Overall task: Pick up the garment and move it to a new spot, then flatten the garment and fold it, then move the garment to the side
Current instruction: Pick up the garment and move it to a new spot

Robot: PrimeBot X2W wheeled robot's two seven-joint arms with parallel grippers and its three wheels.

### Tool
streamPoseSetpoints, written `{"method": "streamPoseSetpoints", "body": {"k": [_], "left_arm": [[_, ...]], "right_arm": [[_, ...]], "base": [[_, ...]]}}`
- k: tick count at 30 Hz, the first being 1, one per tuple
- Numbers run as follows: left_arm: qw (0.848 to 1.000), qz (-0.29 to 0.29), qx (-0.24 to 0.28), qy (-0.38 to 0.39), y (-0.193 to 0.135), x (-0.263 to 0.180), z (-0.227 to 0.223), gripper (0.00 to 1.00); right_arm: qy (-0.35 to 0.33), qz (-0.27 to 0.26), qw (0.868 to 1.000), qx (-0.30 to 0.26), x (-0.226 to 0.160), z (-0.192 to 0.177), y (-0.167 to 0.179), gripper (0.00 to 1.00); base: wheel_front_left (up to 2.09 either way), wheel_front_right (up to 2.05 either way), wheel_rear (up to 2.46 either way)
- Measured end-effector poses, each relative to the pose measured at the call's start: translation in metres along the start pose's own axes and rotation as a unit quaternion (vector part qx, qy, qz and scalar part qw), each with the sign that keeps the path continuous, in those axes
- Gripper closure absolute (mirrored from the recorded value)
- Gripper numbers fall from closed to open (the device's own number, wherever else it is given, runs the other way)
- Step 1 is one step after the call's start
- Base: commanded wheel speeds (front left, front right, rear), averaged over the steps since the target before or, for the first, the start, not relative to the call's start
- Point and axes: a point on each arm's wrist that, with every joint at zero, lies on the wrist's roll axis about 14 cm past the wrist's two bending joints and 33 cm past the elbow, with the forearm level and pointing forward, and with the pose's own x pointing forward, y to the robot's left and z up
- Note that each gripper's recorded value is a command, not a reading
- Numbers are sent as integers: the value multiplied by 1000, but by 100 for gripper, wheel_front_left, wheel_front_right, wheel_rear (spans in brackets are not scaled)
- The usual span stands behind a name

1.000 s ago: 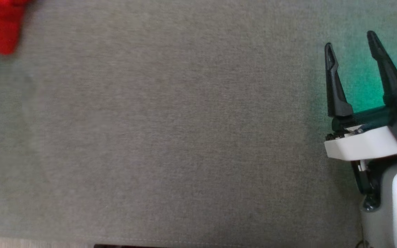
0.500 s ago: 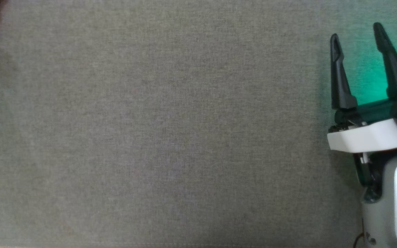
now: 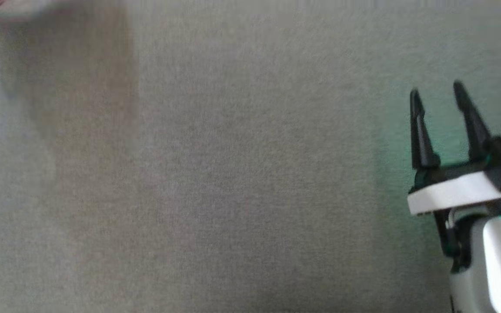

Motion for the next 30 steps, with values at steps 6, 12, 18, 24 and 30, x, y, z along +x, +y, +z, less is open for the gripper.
{"method": "streamPoseSetpoints", "body": {"k": [6, 12, 18, 24, 30], "left_arm": [[992, -94, -7, -89, -75, -30, 102, 100], [963, -212, -68, -152, -176, -74, 165, 100], [935, -301, -139, -125, -266, -100, 148, 100], [944, -274, -182, 11, -287, -85, 30, 100], [963, -169, -192, 80, -245, -47, -56, 100]], "right_arm": [[-19, -21, 999, 22, -42, 16, -8, 0], [-44, -50, 997, 37, -80, 29, -21, 0], [-51, -85, 994, 47, -100, 28, -40, 0], [-28, -98, 993, 54, -96, 8, -49, 0], [-25, -108, 992, 57, -83, 1, -60, 0]], "base": [[0, 0, 0], [0, 0, 0], [0, 0, 0], [0, 0, 0], [0, 0, 0]]}}
